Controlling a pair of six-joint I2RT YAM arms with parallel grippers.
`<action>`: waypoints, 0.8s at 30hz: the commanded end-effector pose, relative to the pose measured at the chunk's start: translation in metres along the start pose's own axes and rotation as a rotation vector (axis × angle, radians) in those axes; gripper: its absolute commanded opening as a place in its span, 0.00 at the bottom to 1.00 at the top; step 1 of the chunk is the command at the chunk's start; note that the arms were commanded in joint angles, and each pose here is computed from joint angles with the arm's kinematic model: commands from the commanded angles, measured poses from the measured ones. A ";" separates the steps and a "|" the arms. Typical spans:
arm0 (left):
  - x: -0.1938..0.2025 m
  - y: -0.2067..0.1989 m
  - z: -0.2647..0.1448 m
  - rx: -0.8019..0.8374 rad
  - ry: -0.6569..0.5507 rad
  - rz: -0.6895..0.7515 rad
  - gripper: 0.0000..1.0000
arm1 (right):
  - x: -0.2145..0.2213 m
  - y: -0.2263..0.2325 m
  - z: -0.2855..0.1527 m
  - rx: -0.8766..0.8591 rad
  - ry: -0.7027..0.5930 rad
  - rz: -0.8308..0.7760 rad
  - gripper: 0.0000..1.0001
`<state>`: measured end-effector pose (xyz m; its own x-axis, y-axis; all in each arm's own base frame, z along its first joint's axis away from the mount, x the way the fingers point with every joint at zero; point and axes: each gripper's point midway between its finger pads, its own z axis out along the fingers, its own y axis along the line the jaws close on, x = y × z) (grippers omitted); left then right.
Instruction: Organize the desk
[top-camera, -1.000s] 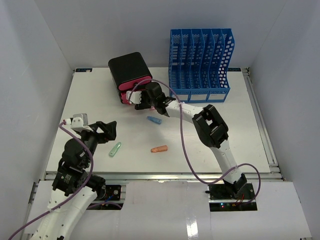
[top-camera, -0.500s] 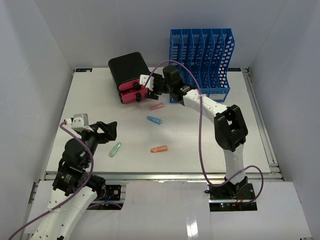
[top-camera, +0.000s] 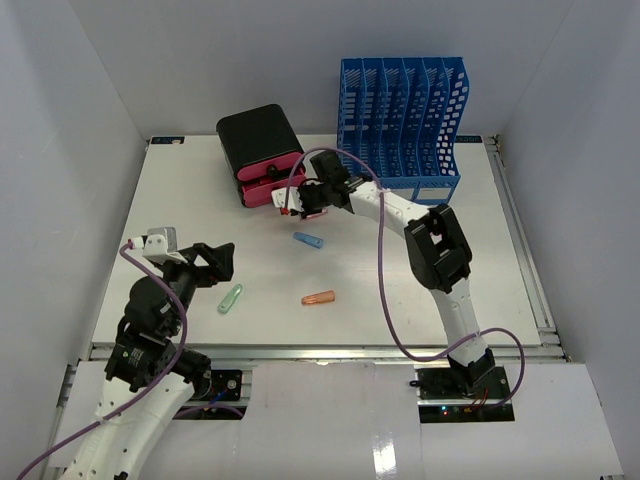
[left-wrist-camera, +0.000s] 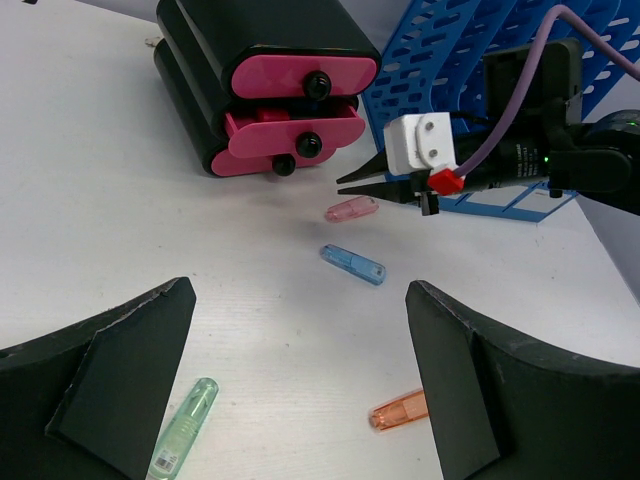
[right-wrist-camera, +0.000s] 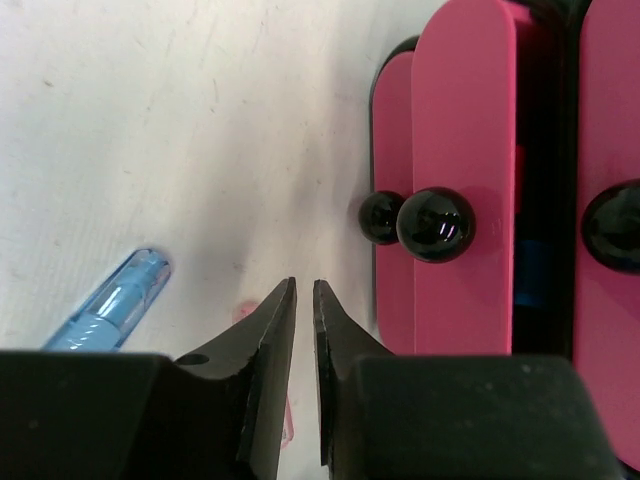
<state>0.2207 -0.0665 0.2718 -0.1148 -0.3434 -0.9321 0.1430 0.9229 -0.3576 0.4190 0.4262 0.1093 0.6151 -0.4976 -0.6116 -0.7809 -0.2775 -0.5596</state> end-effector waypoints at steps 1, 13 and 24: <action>0.005 0.000 0.002 0.003 0.019 0.001 0.98 | -0.005 -0.028 0.015 0.084 0.028 -0.074 0.18; 0.009 -0.001 0.004 0.008 0.035 0.002 0.98 | 0.007 -0.083 0.040 0.402 0.124 -0.010 0.28; 0.015 -0.007 0.008 0.032 0.053 -0.028 0.98 | 0.005 -0.099 0.027 0.490 0.139 0.011 0.63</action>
<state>0.2240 -0.0729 0.2650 -0.1503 -0.3419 -0.9276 0.1534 0.9189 -0.3635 0.4769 0.4713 0.0896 0.5293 -0.6425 -0.5540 -0.7210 0.0035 -0.6929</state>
